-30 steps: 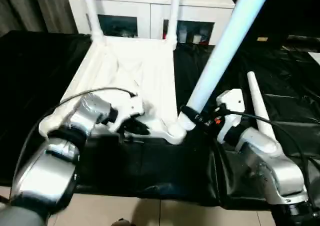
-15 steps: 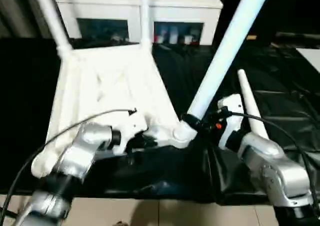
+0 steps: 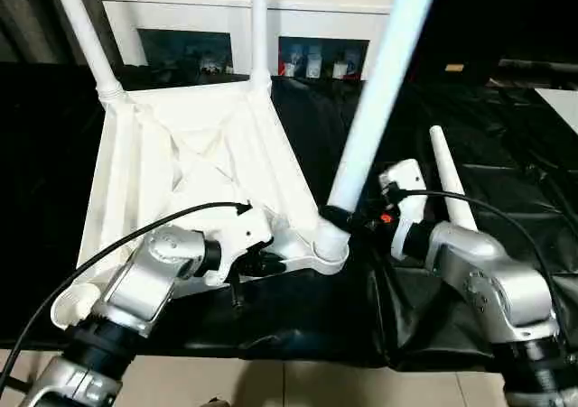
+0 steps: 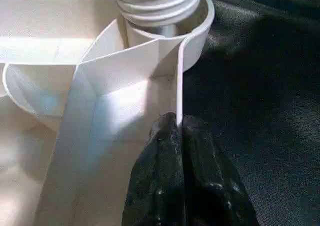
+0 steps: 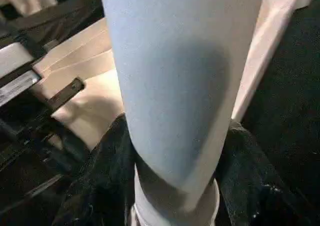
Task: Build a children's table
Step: Insert table leg to table base
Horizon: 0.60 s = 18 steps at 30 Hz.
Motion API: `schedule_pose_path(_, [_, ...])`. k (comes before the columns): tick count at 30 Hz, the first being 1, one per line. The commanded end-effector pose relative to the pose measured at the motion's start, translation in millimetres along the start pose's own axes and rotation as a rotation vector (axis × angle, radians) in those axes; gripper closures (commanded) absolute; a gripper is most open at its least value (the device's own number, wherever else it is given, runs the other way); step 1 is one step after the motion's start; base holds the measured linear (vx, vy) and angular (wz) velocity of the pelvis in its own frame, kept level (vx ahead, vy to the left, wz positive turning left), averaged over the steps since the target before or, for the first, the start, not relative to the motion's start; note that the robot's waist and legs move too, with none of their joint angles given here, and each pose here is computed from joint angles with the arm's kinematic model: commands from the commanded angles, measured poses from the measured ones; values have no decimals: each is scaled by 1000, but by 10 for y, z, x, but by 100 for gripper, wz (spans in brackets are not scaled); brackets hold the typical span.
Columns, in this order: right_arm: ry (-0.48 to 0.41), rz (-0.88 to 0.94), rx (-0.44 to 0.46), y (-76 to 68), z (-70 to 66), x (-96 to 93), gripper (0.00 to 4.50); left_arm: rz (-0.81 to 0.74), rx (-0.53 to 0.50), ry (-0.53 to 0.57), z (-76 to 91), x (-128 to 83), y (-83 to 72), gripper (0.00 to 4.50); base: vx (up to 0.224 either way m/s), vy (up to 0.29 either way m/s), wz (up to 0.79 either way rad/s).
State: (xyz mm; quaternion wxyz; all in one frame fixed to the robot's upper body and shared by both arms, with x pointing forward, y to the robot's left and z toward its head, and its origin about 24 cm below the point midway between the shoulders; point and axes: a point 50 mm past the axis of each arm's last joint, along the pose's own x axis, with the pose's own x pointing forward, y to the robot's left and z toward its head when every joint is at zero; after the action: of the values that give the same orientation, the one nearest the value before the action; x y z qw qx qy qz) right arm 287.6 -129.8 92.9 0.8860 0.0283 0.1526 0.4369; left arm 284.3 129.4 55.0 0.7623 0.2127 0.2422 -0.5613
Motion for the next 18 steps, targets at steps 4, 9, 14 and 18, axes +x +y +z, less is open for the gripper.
schedule_pose_path(4, [91,39,29,14,-104,12,262,12,-22,93,-121,24,43,450,0,0,0])
schedule_pose_path(9, [119,31,22,-14,-116,-11,263,5,-12,84,-85,21,56,450,0,0,0])
schedule_pose_path(14, [161,10,35,-68,-189,-7,263,-19,-2,85,-85,25,39,450,0,0,0])
schedule_pose_path(18, [169,2,77,-90,-264,42,263,-29,-1,85,-85,28,33,450,0,0,0])
